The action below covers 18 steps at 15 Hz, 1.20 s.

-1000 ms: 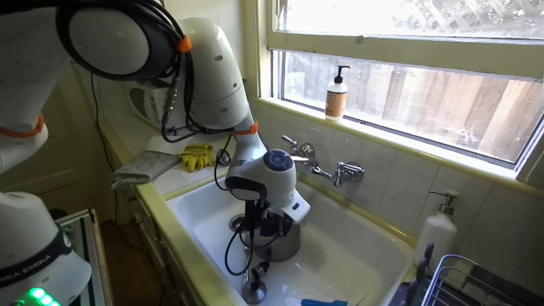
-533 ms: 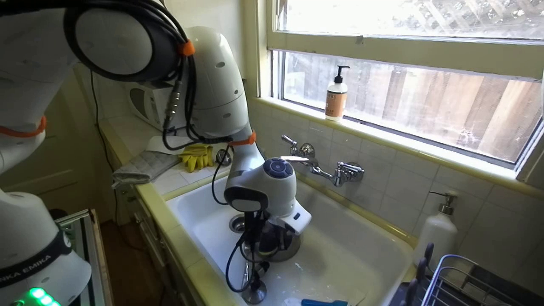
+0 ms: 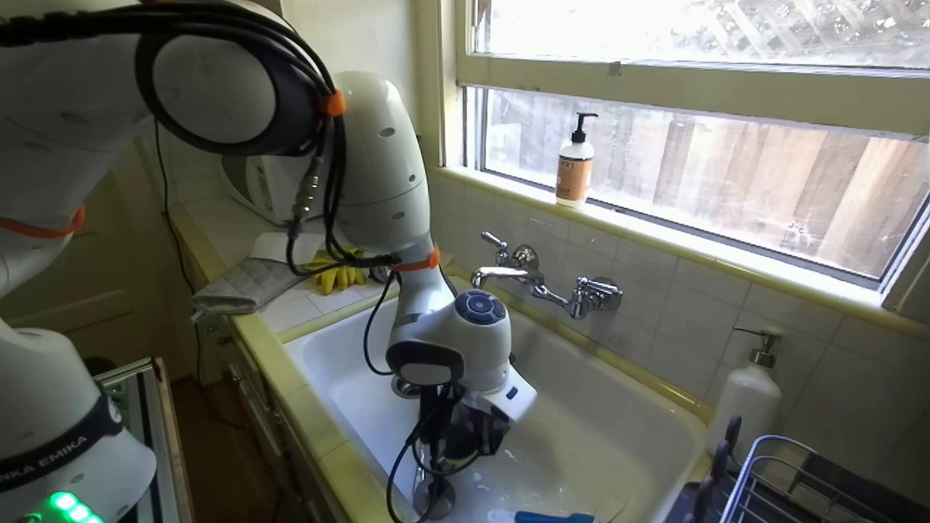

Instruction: Use the sponge to scrub the teapot

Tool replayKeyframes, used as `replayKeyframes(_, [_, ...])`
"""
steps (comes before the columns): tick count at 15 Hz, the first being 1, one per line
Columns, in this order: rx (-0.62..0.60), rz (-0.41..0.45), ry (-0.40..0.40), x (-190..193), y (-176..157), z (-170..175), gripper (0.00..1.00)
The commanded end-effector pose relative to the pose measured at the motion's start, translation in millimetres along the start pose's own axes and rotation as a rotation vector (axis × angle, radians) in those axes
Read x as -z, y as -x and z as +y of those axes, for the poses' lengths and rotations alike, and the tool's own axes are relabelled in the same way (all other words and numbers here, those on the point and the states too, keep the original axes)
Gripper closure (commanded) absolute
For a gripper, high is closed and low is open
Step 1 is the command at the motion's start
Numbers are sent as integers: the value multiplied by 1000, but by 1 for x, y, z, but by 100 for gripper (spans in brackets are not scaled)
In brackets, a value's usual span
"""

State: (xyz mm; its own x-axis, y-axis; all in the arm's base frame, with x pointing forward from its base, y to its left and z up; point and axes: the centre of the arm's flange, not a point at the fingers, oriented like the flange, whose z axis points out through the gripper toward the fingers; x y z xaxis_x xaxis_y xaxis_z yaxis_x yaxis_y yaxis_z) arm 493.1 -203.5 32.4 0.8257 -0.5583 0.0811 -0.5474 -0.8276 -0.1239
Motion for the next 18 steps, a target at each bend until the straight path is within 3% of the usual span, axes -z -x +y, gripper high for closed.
replayKeyframes(1, [-120, 29, -31, -5, -15, -4, 96])
replayKeyframes(7, [-277, 74, -104, 5, -39, -10, 96])
replayKeyframes(12, [-254, 49, -133, 14, -32, -20, 96])
replayKeyframes(18, [-189, 72, -120, 60, -22, -8, 96])
